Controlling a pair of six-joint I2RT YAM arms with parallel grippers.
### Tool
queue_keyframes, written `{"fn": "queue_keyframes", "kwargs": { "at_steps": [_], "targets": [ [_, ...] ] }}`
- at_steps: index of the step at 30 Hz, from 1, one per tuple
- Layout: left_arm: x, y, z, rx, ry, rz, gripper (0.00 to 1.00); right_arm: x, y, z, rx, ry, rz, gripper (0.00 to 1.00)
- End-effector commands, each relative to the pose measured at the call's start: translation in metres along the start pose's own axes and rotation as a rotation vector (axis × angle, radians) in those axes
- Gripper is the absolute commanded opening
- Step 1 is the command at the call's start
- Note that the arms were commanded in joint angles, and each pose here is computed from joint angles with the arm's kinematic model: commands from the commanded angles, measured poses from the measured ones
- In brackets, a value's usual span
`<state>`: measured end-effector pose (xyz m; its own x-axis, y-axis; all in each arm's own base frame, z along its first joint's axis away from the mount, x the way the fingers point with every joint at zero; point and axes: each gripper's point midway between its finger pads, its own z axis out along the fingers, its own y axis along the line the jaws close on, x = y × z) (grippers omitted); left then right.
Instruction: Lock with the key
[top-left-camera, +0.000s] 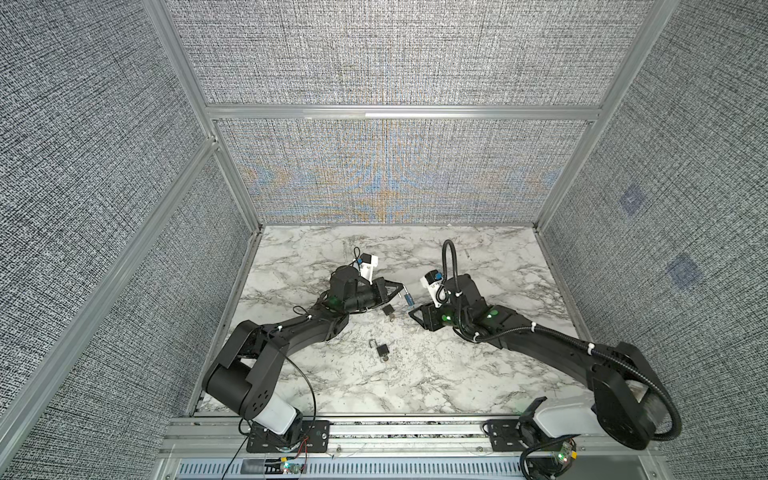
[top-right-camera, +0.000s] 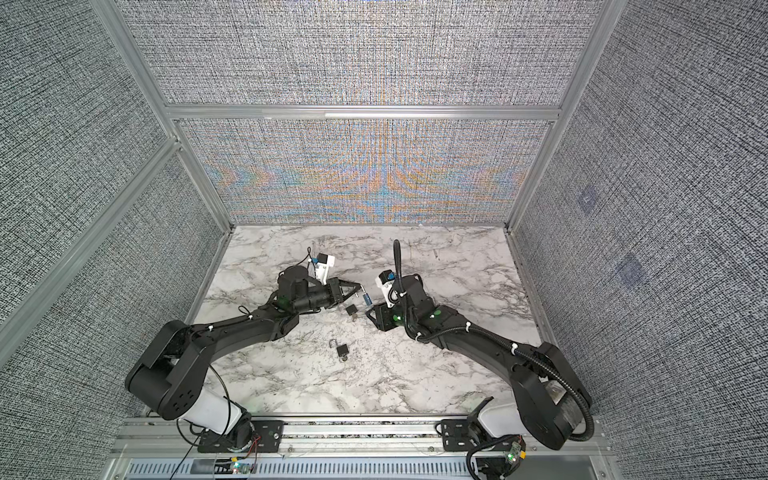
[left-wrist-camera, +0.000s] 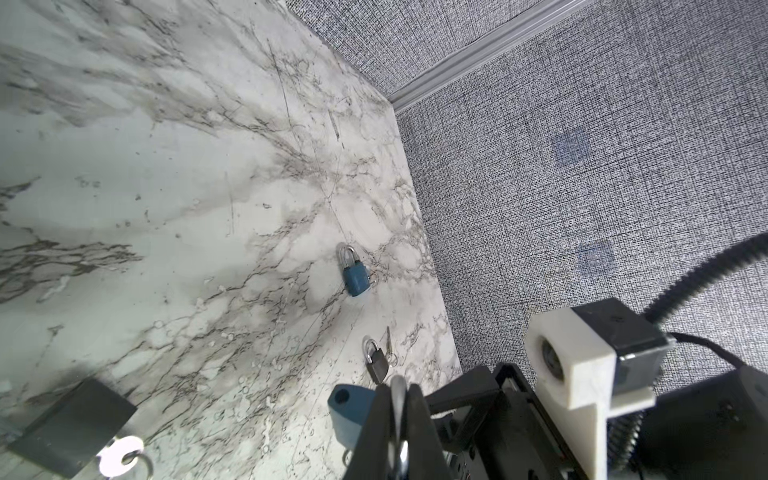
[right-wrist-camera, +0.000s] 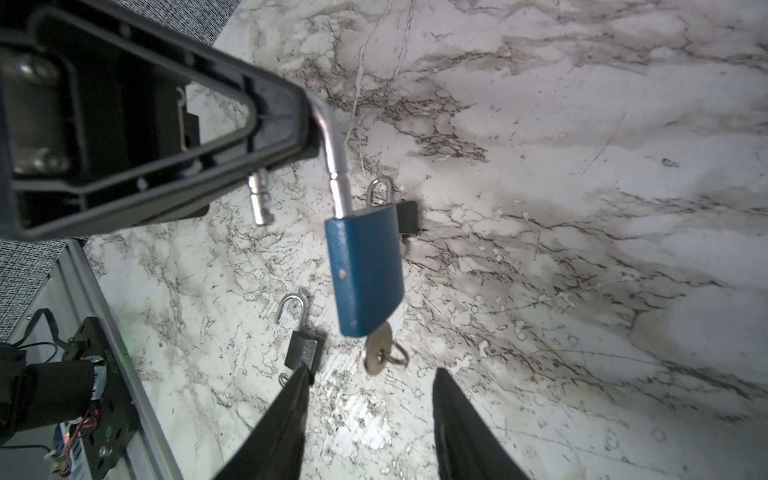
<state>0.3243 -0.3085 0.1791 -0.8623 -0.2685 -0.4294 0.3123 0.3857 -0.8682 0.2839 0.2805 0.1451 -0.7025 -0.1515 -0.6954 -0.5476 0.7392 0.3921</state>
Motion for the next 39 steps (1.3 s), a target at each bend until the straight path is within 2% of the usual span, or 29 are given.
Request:
{"fn": "queue_keyframes", "kwargs": {
  "at_steps": [1,8,15,30,34,39],
  "targets": [
    [-0.006,-0.012,0.000,0.014,-0.021,0.009,0.00,-0.020,0.007,-0.004,-0.001,-0.094,-0.020,0.48],
    [-0.008,-0.028,0.003,0.030,-0.025,0.021,0.00,-0.032,0.003,-0.007,0.057,-0.139,-0.054,0.46],
    [-0.007,-0.031,0.002,0.027,-0.022,0.028,0.00,-0.037,-0.002,-0.011,0.083,-0.181,-0.062,0.34],
    [-0.007,-0.037,0.000,0.037,-0.024,0.033,0.00,-0.043,0.001,-0.006,0.074,-0.190,-0.067,0.35],
    [-0.006,-0.038,0.000,0.039,-0.023,0.033,0.00,-0.043,0.001,-0.005,0.076,-0.191,-0.066,0.31],
    [-0.007,-0.040,-0.001,0.042,-0.027,0.034,0.00,-0.043,-0.001,-0.004,0.081,-0.190,-0.067,0.21]
  ]
}}
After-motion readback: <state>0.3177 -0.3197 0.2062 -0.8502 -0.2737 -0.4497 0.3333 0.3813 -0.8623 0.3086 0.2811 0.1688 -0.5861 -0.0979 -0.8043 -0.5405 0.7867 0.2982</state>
